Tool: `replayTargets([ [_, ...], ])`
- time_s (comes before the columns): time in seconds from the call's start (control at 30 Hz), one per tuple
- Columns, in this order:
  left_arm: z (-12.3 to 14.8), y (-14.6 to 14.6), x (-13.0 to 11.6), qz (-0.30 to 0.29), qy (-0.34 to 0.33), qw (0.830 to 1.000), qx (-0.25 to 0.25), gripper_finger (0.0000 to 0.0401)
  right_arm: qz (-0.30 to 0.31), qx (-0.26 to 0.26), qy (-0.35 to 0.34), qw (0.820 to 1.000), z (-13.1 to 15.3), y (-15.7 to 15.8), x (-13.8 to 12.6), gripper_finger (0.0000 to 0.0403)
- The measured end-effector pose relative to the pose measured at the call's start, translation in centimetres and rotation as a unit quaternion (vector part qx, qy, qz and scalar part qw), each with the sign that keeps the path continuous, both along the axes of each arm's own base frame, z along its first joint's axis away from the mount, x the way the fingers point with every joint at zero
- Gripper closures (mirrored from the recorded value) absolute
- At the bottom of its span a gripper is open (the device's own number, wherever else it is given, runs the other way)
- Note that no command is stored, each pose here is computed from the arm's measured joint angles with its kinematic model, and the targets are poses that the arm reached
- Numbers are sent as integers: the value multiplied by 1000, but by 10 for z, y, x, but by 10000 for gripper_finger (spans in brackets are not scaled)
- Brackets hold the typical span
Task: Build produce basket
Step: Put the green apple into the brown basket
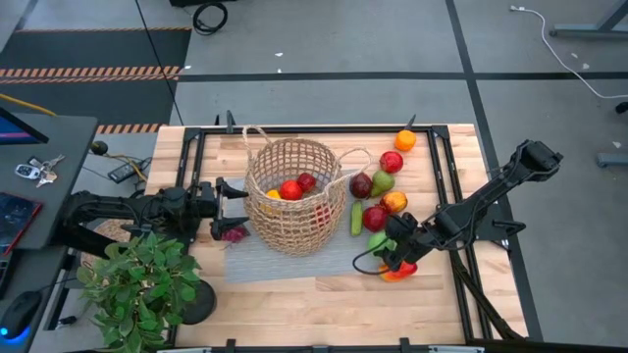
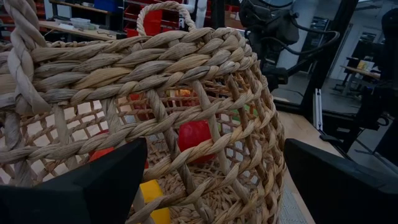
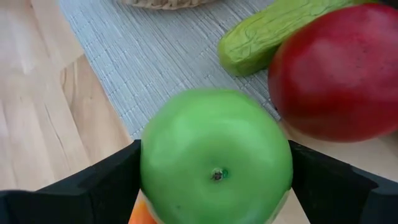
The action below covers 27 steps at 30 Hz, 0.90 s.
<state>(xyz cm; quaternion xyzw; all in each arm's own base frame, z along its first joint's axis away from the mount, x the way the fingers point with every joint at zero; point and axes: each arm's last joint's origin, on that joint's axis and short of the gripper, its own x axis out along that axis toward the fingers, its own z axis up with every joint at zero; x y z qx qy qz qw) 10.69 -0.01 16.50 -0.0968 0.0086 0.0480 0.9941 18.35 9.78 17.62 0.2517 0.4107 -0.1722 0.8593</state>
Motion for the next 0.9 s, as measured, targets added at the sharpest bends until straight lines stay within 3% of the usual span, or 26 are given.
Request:
replayTargets([
  [0.57, 0, 0, 0, 0, 0, 1000, 0, 15, 25, 3, -46, 999, 7, 0, 10, 36],
  [0.9, 0, 0, 0, 0, 0, 1000, 0, 15, 61, -28, -91, 994, 42, 0, 27, 36],
])
